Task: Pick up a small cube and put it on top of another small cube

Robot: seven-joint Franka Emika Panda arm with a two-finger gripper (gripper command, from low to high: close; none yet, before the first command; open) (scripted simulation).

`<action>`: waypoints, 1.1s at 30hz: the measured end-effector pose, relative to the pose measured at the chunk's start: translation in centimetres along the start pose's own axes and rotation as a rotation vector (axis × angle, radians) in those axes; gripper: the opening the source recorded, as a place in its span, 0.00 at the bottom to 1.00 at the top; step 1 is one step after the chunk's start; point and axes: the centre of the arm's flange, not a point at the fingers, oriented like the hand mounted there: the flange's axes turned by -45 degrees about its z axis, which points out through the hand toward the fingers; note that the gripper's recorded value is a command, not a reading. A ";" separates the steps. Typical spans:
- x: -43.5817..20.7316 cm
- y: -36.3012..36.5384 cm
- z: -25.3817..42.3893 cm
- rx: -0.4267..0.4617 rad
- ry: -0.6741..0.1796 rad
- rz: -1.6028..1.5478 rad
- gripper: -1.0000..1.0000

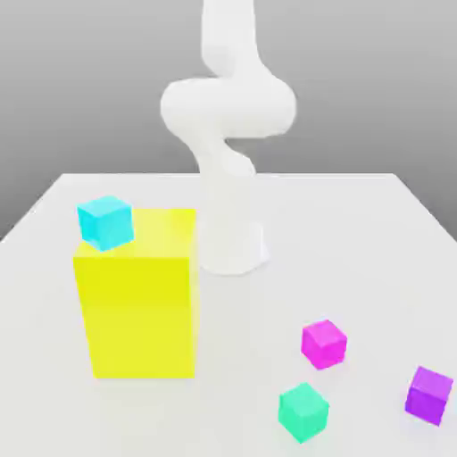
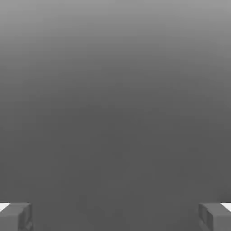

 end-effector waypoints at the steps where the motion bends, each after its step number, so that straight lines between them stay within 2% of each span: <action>1: -0.2 -0.3 2.3 0.010 -0.031 -0.021 0.50; 12: -7.7 -4.9 23.4 0.104 -0.345 -0.241 0.50; 24: -25.2 -9.4 39.0 0.196 -0.678 -0.496 0.50; 29: -30.0 -9.6 43.5 0.203 -0.706 -0.518 0.50; 30: -30.8 -9.6 44.3 0.203 -0.707 -0.518 0.00; 33: -30.8 -9.6 44.3 0.203 -0.707 -0.518 0.00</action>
